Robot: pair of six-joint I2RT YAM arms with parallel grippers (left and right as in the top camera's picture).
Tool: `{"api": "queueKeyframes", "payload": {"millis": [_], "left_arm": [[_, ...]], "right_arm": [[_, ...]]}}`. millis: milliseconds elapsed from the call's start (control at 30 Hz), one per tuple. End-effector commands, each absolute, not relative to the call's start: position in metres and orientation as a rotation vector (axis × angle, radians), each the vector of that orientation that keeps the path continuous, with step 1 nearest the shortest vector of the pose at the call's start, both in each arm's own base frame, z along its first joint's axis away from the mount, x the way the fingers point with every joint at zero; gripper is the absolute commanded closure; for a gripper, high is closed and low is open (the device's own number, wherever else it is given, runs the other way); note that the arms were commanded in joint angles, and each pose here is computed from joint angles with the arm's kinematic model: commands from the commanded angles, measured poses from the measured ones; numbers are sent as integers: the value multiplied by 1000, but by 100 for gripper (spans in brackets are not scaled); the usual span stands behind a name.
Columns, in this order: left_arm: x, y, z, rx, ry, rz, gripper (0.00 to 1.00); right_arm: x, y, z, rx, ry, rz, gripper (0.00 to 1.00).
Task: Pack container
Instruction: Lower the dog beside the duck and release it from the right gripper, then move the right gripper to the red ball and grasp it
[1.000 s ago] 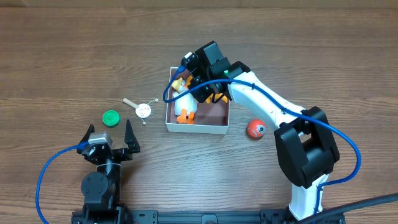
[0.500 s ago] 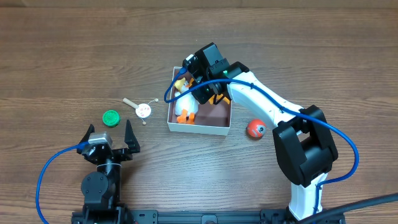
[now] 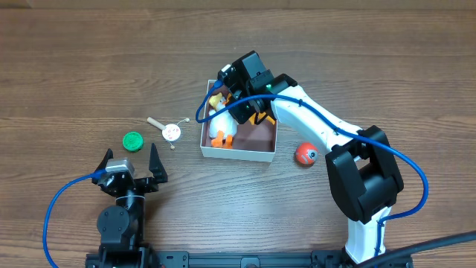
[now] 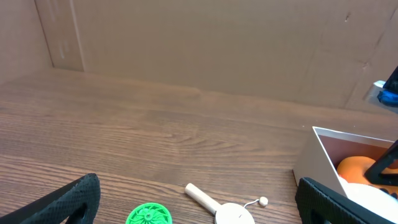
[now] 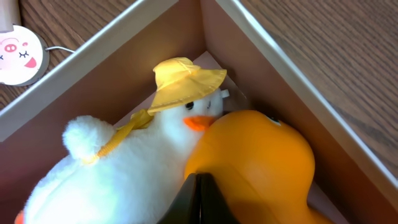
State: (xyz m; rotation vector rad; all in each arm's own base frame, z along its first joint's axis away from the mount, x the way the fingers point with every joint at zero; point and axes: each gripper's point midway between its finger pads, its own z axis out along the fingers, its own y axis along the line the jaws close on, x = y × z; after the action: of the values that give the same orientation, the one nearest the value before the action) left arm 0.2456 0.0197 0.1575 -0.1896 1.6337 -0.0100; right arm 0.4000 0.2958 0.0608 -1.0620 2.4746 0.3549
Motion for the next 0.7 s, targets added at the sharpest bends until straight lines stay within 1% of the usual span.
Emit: {"api": "queueKeyframes", "payload": {"millis": [0,67,233,333,367,500,567,633,667], "left_arm": [[245,23,159,-209,1623,-6,0],[245,23,158,-209,1624,-5,0],[245,23,159,-209,1623,-6,0],[245,23,158,-208,1624,-5,0],[245,23,159,-209,1623,-6,0],[245,23,159,-208,1623,-5,0],[245,23,158,-209,1624,-5,0],[245,23,159,-208,1623,-5,0],[245,23,159,-209,1623,-6,0]], "right_arm": [[410,300,87,-1032,2415,342,96],[411,301,102,-1023,2384,347,96],[410,299,156,-984,2286,362,95],[407,295,185,-914,2260,382,95],[402,288,196,-879,2269,387,95],[394,252,213,-684,2369,306,95],[387,230,219,-633,2408,251,92],[376,207,228,-600,2443,209,60],[371,198,231,-586,2458,198,60]]}}
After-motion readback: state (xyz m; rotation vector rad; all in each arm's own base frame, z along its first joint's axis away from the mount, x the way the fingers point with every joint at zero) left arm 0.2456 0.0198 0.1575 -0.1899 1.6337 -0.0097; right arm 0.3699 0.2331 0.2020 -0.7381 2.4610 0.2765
